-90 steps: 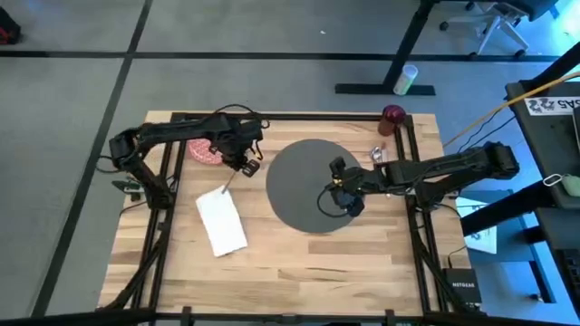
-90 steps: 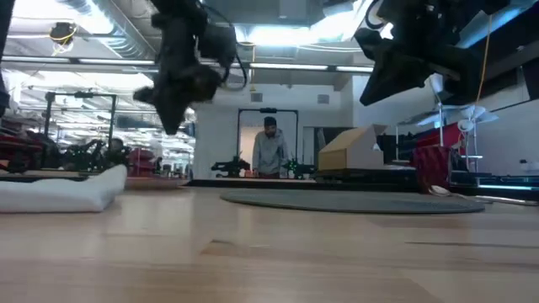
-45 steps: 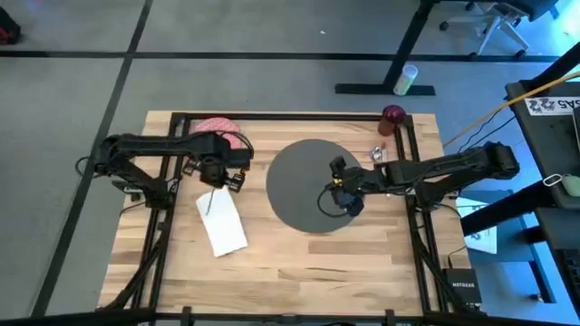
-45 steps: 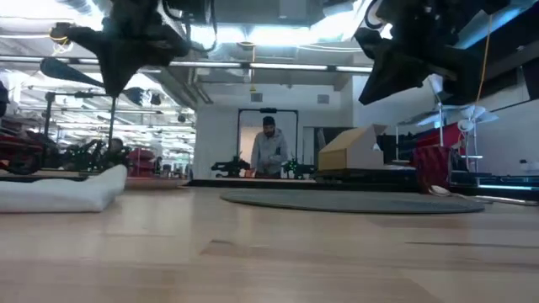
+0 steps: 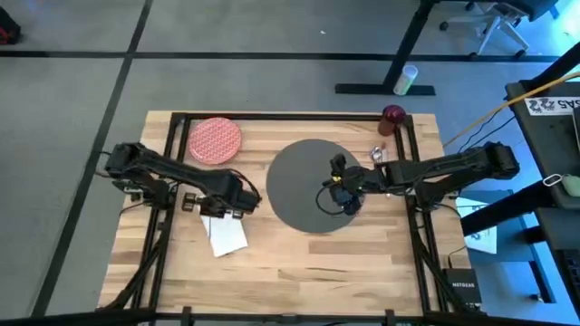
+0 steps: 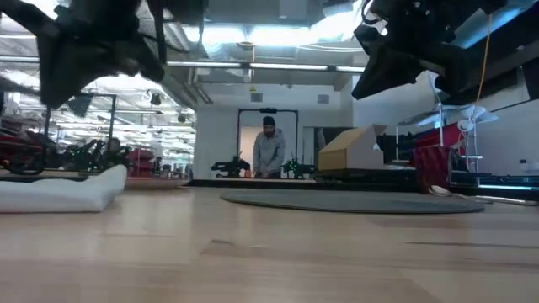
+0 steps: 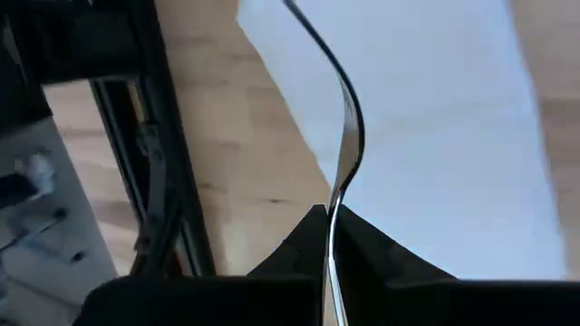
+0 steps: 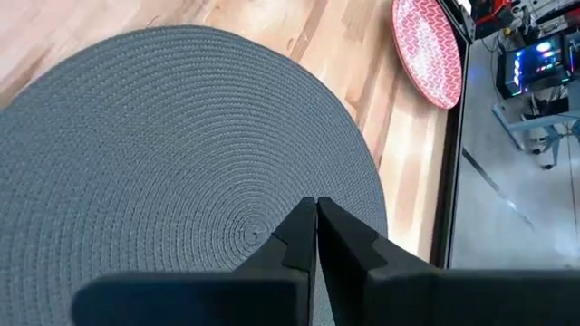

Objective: Set table place
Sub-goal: Put the silver fork on the table white napkin

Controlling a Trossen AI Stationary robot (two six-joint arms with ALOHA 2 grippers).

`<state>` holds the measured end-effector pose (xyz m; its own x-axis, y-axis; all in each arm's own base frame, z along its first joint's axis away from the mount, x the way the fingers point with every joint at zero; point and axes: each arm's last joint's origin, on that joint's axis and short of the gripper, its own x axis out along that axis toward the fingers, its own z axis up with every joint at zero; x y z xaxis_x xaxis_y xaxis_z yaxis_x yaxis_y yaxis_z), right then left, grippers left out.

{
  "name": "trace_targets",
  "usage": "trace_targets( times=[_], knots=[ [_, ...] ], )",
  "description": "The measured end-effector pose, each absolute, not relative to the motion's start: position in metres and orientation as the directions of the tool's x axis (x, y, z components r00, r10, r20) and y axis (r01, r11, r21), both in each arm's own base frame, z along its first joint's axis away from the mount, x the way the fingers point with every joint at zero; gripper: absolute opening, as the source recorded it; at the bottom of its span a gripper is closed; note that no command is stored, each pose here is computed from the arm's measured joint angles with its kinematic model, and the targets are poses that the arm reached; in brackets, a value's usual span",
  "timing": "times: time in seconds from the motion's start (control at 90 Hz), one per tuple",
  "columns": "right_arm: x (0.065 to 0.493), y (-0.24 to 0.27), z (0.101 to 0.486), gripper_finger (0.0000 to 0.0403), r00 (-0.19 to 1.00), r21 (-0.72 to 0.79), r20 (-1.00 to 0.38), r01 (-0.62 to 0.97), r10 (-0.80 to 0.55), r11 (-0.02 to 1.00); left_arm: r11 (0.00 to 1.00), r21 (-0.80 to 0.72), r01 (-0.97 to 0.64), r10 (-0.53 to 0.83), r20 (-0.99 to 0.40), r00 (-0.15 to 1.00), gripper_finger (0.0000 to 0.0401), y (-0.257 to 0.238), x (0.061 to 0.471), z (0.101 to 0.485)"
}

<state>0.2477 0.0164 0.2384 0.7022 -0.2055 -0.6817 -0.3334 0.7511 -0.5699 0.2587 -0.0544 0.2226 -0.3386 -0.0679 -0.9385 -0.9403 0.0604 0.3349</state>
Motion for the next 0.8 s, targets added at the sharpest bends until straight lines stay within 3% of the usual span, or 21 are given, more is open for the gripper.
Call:
trace_targets(
  times=[0.189, 0.356, 0.8],
  knots=[
    [0.247, 0.017, 0.238, 0.0, 0.7, -0.554, -0.688, -0.334, -0.193, 0.762, 0.049, 0.325, -0.945, -0.068, -0.942, -0.327, 0.0, -0.056, 0.275, 0.2],
    [0.247, 0.018, 0.238, 0.0, 0.702, -0.524, -0.693, -0.332, -0.165, 0.784, 0.066, 0.387, -0.92, -0.085, -0.916, -0.392, 0.0, -0.054, 0.282, 0.182],
    [0.248, 0.018, 0.238, 0.0, 0.704, -0.518, -0.693, -0.337, -0.155, 0.786, 0.085, 0.418, -0.905, -0.105, -0.899, -0.425, 0.0, -0.041, 0.291, 0.164]
  ],
)
